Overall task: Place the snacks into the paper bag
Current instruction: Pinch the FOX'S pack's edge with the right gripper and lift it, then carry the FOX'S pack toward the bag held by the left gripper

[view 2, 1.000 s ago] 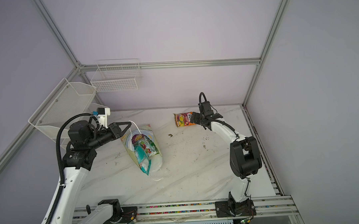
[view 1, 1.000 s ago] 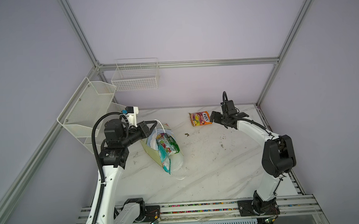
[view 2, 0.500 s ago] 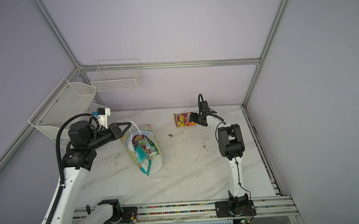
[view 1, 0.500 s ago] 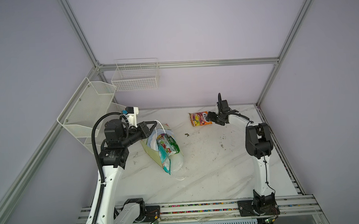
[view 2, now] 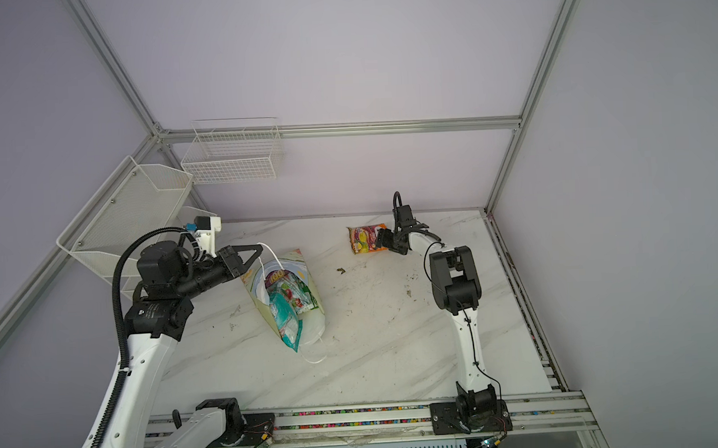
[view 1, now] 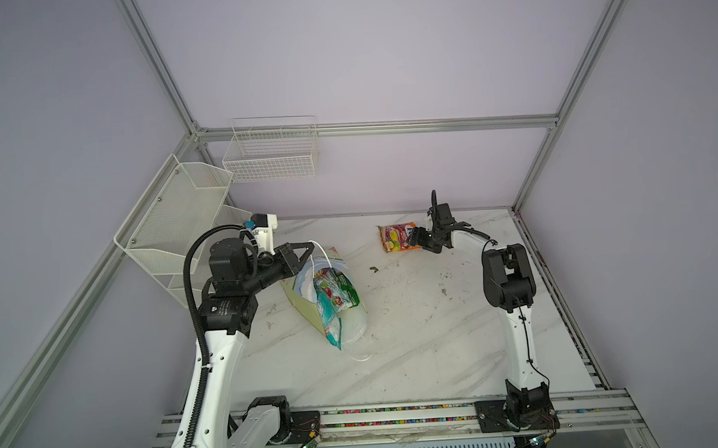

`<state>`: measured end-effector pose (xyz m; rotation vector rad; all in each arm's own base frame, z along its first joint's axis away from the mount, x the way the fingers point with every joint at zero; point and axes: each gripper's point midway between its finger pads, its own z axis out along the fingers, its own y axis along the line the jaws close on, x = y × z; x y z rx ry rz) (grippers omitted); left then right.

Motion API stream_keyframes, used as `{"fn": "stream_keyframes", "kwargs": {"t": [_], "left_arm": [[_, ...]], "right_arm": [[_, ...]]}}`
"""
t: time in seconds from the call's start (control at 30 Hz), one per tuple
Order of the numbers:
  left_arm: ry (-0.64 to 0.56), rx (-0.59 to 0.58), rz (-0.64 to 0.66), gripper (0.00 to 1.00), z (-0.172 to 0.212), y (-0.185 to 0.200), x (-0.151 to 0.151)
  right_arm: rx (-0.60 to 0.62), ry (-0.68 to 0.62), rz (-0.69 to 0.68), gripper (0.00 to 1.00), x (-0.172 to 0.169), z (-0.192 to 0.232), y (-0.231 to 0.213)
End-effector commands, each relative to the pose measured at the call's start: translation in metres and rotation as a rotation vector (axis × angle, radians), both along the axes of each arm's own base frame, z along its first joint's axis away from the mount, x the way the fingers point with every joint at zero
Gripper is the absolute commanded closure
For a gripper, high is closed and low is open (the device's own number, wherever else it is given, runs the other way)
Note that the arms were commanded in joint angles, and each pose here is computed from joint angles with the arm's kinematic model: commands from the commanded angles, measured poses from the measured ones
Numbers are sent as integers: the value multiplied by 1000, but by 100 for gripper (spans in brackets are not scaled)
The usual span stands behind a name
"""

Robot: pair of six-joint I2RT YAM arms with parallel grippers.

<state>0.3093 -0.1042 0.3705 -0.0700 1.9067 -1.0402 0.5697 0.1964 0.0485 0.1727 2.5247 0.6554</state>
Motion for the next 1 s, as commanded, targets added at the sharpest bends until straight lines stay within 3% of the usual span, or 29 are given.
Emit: {"fn": "stream_keyframes", "kwargs": {"t": [0.0, 0.13, 0.37, 0.6, 0.97], "left_arm": [[-182, 17, 3, 94, 62, 0, -6], [-189, 19, 5, 94, 65, 0, -7], [-192, 17, 0, 94, 69, 0, -8], [-209, 15, -12, 94, 79, -2, -12], [-259, 33, -35, 94, 107, -15, -15]], "right_arm": [[45, 31, 32, 29, -1, -17, 11], [70, 35, 40, 45, -4, -21, 14], [90, -8, 35, 100, -2, -5, 16], [128, -77, 33, 100, -5, 38, 16], [246, -352, 21, 100, -56, 204, 5]]}}
